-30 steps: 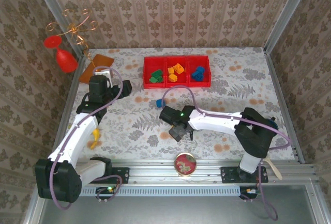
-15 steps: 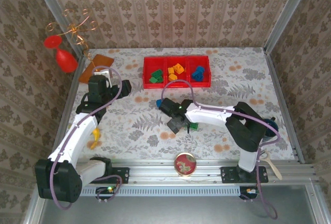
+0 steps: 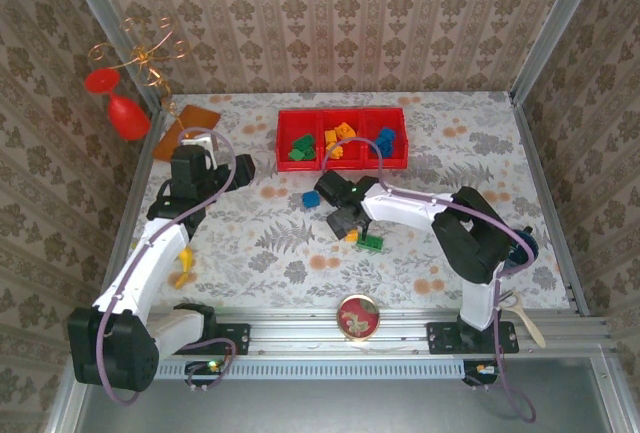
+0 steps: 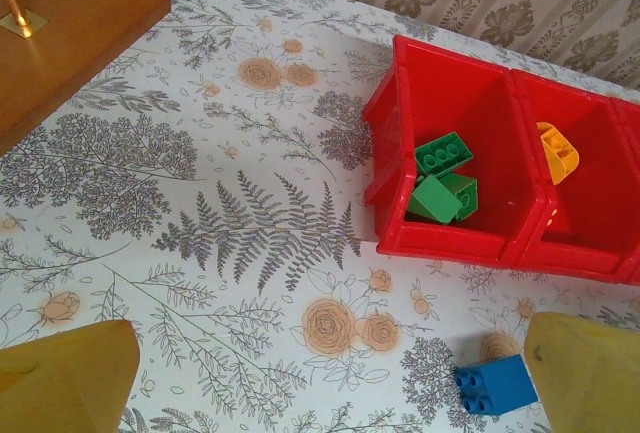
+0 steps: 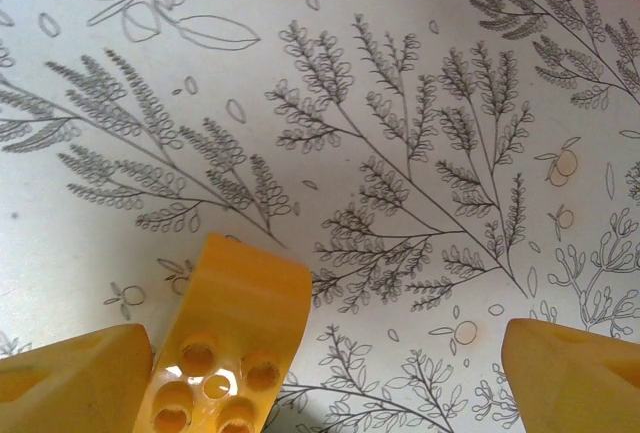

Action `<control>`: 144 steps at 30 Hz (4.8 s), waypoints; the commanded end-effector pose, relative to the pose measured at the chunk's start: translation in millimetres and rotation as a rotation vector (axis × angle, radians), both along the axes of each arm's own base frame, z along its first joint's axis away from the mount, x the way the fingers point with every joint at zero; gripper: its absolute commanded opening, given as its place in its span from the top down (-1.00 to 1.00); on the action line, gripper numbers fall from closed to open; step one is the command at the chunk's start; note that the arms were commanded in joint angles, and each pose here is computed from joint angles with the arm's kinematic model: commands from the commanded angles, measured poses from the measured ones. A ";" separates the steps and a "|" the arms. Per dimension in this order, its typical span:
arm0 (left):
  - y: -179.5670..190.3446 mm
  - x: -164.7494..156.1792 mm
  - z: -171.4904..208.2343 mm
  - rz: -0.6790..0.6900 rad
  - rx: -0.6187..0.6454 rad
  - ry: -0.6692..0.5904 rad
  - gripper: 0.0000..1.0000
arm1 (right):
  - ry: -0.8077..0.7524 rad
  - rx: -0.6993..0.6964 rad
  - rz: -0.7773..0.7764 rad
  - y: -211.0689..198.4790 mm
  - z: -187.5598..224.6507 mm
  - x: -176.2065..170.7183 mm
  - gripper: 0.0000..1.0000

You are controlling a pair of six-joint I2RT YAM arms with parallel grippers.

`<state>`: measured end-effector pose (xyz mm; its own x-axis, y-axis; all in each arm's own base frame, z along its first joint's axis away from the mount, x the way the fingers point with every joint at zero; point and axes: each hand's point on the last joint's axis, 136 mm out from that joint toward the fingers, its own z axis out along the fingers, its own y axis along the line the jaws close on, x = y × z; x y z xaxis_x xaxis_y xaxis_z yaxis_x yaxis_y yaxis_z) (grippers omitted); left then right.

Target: Sort the legos into containers by color

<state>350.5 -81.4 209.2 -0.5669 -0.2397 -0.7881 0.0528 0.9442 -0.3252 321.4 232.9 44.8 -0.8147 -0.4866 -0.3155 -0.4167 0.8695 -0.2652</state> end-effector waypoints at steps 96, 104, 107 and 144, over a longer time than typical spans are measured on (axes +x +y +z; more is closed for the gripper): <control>7.5 -6.5 2.1 0.011 -0.028 -0.015 -1.00 | -0.331 0.381 -0.224 17.4 81.5 227.7 0.54; 8.8 -9.1 2.8 0.015 -0.024 -0.016 -1.00 | -0.323 0.349 -0.243 12.8 75.9 228.8 0.17; 9.5 -9.9 3.9 0.018 -0.024 -0.019 -1.00 | -0.323 0.363 -0.235 14.1 83.3 225.0 0.01; 10.5 -4.4 -2.0 0.038 -0.034 -0.008 -1.00 | -0.160 0.450 -0.157 69.2 79.4 63.0 -1.00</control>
